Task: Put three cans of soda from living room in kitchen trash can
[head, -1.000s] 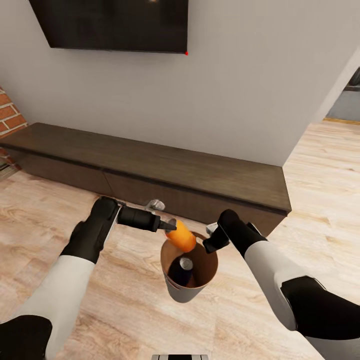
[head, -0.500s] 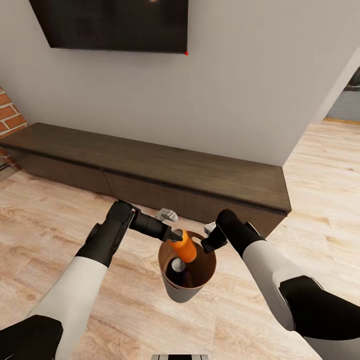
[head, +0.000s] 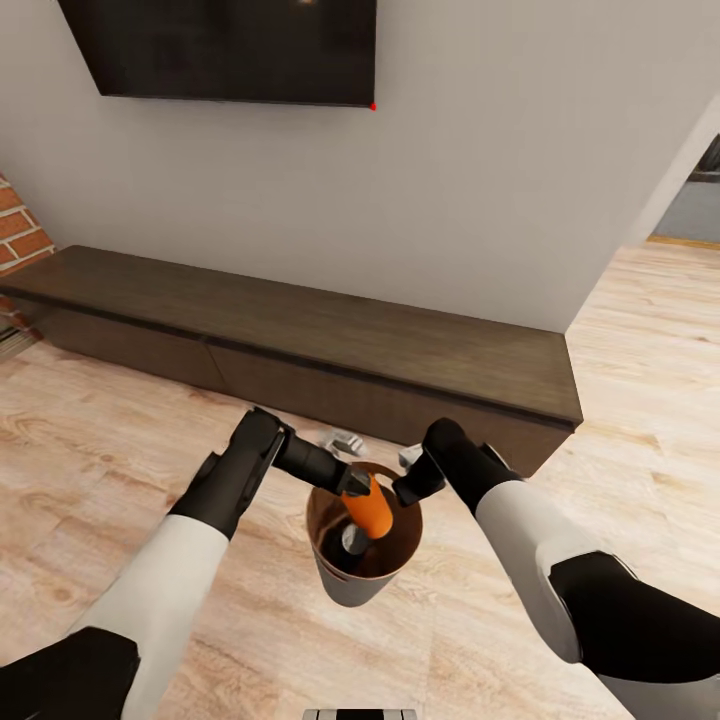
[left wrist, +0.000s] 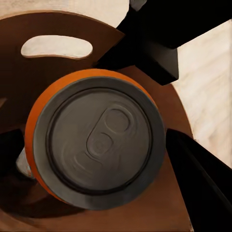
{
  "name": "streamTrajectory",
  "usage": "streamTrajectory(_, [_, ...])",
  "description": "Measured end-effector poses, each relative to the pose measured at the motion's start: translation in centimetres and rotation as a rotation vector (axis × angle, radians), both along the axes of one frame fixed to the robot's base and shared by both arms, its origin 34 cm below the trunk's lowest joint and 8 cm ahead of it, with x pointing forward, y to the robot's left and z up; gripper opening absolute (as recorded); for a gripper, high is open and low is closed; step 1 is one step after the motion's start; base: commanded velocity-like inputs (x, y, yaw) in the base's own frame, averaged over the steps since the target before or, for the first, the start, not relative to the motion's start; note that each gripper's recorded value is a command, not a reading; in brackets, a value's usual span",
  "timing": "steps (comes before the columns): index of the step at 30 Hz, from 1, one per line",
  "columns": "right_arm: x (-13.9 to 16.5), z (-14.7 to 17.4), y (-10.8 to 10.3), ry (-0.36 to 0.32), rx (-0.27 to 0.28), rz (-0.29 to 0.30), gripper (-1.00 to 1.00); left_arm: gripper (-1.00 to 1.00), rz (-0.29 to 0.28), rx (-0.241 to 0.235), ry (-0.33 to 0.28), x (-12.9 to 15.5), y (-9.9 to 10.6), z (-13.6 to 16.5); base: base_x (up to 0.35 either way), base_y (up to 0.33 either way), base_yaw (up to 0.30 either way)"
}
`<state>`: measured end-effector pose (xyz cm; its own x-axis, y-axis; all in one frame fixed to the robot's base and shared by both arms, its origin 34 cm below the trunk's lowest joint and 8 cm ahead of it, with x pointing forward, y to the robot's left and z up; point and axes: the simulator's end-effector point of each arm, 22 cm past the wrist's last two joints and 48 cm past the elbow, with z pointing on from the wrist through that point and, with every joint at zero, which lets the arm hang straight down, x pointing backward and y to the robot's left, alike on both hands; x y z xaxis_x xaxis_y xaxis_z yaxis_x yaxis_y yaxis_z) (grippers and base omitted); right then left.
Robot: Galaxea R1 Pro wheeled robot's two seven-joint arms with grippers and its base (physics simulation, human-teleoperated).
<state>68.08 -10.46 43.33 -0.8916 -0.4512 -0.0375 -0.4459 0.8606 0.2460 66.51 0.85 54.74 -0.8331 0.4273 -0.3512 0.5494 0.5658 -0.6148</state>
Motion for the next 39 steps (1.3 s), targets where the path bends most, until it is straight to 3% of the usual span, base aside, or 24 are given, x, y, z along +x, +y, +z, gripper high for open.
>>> streamTrajectory(5, [0.2,-0.1,-0.3,-0.015,-0.026,0.014,-1.00,-1.00,-0.017,0.005,0.010,-0.6,-0.6,-0.3,0.000,0.000,0.000])
streamTrajectory(10, [0.1,0.0,0.0,-0.008,-0.014,0.005,-1.00,-1.00,-0.025,0.007,0.013,-0.9,-0.9,-0.5,0.000,0.000,0.000])
streamTrajectory(26, [0.3,0.0,0.0,-0.013,-0.018,0.009,-1.00,-1.00,-0.040,0.076,-0.004,-1.4,-0.7,-2.1,0.000,0.000,0.000])
streamTrajectory(32, [0.4,0.1,0.0,-0.016,-0.019,0.011,-1.00,-1.00,-0.044,0.108,0.072,-3.2,-0.1,-4.6,0.000,0.000,0.000])
streamTrajectory(39, [0.3,0.2,0.8,-0.013,-0.006,0.012,-1.00,-1.00,-0.042,0.119,0.096,-3.8,0.0,-5.4,0.000,0.000,0.000])
